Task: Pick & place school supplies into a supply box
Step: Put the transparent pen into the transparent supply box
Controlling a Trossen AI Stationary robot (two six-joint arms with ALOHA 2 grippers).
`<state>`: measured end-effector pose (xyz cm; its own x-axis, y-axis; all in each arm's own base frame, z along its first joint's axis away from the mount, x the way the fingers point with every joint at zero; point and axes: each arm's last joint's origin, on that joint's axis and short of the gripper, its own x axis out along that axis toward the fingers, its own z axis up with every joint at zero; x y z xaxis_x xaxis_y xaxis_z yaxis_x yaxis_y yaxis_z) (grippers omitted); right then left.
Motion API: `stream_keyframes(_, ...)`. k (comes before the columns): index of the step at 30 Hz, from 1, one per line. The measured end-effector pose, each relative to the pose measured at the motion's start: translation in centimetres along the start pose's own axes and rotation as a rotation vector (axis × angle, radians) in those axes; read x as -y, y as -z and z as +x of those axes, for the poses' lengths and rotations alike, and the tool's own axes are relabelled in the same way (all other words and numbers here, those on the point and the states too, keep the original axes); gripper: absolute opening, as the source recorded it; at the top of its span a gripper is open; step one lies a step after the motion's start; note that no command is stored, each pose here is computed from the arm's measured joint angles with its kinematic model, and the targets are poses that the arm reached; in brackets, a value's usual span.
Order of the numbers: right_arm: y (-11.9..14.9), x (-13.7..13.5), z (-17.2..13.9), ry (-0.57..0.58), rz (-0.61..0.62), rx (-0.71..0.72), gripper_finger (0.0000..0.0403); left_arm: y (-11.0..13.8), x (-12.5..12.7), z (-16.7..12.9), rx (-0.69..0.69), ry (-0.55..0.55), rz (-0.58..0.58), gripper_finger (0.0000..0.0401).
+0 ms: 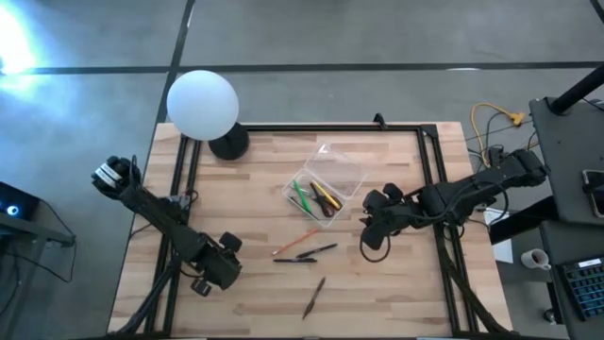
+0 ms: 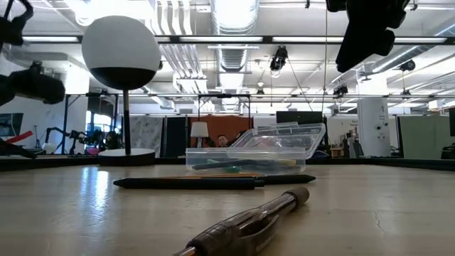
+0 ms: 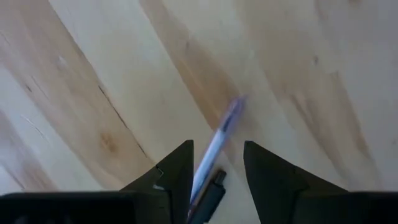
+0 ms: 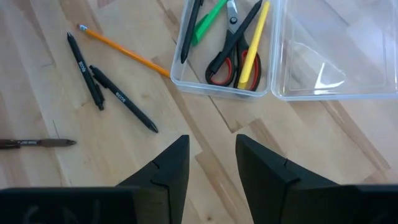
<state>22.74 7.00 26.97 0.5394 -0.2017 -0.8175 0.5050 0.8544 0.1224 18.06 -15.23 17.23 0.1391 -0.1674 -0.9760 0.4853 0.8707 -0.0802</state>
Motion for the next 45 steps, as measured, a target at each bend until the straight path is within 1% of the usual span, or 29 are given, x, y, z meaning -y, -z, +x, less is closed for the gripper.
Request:
stream_keyframes(8, 0.2, 0.1, 0.2, 0.008, -0.004, -0.007, 0.0121, 1.5, -0.5, 2.3, 0.010, 0.002, -0.002, 0.0124)
stream_keyframes(11, 0.3, 0.2, 0.3, 0.011, -0.006, -0.010, 0.0121, 2.0, -0.9, 3.2, -0.015, -0.017, -0.029, 0.0120)
stream_keyframes(13, 0.4, 0.2, 0.4, 0.014, -0.007, -0.013, 0.0121, 2.1, -1.3, 3.7, -0.036, -0.017, -0.053, 0.0107)
stream_keyframes(15, 0.4, 0.2, 0.4, 0.014, -0.008, -0.014, 0.0121, 1.8, -1.7, 3.8, -0.047, -0.020, -0.063, 0.0085)
stream_keyframes(19, 0.4, 0.2, 0.4, 0.015, -0.008, -0.013, 0.0121, 1.1, -2.5, 4.0, -0.069, -0.018, -0.013, 0.0029)
stream_keyframes(20, 0.4, 0.2, 0.4, 0.015, -0.008, -0.013, 0.0121, 1.0, -2.8, 4.2, -0.077, -0.016, -0.016, 0.0019)
stream_keyframes(23, 0.4, 0.2, 0.4, 0.015, -0.006, -0.014, 0.0121, 0.3, -3.9, 4.4, -0.076, -0.018, -0.048, 0.0014)
stream_keyframes(25, 0.4, 0.2, 0.4, 0.015, 0.007, -0.014, 0.0121, -0.3, -4.5, 4.1, -0.063, -0.033, -0.027, 0.0020)
stream_keyframes(28, 0.5, 0.1, 0.3, 0.012, 0.017, -0.014, 0.0121, -1.5, -5.7, 3.0, -0.027, -0.066, 0.007, 0.0022)
stream_keyframes(32, 1.0, -0.4, 0.0, -0.003, 0.012, -0.016, 0.0121, -3.4, -8.2, 0.8, -0.003, -0.219, 0.032, 0.0017)
stream_keyframes(34, 1.3, -0.6, -0.1, -0.007, 0.017, -0.016, 0.0121, -4.9, -9.8, -0.9, 0.058, -0.279, 0.043, 0.0017)
stream_keyframes(37, 1.9, -0.8, -0.4, 0.003, 0.029, -0.028, 0.0121, -6.3, -12.6, -3.5, 0.116, -0.331, 0.048, 0.0017)
stream_keyframes(41, 2.8, -1.0, -0.8, 0.035, 0.050, -0.024, 0.0120, -7.5, -16.7, -7.6, 0.181, -0.464, 0.096, 0.0017)
stream_keyframes(45, 3.6, -1.2, -1.2, 0.054, 0.076, -0.012, 0.0121, -8.6, -21.0, -10.0, 0.190, -0.542, 0.152, 0.0017)
